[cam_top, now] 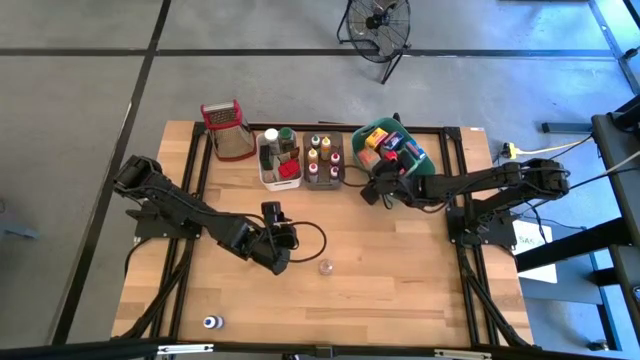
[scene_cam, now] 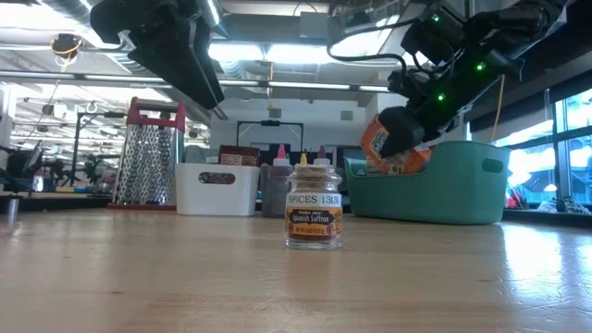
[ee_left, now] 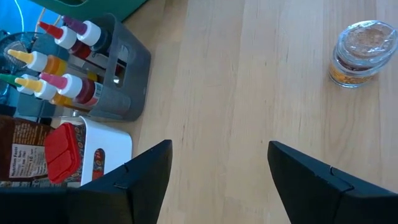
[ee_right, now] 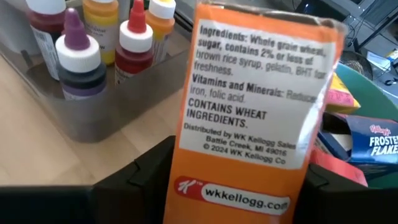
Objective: Pick & Place Kitchen Items
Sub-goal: Put the orange cereal box into the right green bin
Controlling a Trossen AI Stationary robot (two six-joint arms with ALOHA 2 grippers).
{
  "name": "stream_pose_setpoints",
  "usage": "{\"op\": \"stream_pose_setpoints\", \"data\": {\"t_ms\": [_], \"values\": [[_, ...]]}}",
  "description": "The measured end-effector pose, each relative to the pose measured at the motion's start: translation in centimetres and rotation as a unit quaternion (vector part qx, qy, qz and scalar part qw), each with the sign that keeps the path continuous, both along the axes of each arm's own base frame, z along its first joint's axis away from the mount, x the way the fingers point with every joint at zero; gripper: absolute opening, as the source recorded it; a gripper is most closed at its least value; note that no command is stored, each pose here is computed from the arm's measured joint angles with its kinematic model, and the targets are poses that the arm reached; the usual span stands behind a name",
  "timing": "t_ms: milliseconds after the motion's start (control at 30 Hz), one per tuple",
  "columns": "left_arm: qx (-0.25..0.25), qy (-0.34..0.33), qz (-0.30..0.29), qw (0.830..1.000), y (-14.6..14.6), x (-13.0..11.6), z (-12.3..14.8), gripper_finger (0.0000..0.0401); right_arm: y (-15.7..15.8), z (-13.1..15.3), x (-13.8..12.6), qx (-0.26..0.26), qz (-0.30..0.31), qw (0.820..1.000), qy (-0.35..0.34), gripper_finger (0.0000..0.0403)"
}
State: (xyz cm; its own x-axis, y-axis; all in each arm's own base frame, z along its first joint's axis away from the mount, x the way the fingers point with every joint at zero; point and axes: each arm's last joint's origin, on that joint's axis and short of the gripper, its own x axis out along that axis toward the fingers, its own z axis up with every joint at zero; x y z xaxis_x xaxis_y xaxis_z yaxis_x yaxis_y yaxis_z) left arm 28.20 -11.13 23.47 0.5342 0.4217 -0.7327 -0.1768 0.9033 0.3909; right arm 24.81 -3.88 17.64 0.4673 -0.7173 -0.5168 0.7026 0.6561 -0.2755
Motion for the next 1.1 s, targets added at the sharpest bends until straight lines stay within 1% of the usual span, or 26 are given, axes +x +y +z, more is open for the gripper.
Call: {"op": "stream_pose_setpoints", "data": {"t_ms": [367,600,800,933,1100], "values": [[0.000,0.000,0.000,1.000,0.00,0.00,0.01,0.0260,0.85,-0.42,-0.35,0.006,0.009,1.000,0.028,0.0209],[-0.001,0.001,0.000,1.000,0.00,0.00,-0.01,0.0261,0.97,-0.61,-0.39,0.040,0.017,0.999,0.020,0.0211],[-0.002,0.001,-0.001,1.000,-0.01,0.00,-0.01,0.0262,1.04,-0.89,-0.67,0.060,0.007,0.998,0.024,0.0237],[-0.002,0.001,-0.001,1.000,-0.01,0.00,-0.01,0.0261,1.06,-0.99,-0.80,0.062,0.007,0.998,0.032,0.0259],[-0.002,0.001,-0.001,1.000,-0.01,0.00,-0.01,0.0260,1.05,-0.98,-0.79,0.061,0.008,0.998,0.032,0.0265]]}}
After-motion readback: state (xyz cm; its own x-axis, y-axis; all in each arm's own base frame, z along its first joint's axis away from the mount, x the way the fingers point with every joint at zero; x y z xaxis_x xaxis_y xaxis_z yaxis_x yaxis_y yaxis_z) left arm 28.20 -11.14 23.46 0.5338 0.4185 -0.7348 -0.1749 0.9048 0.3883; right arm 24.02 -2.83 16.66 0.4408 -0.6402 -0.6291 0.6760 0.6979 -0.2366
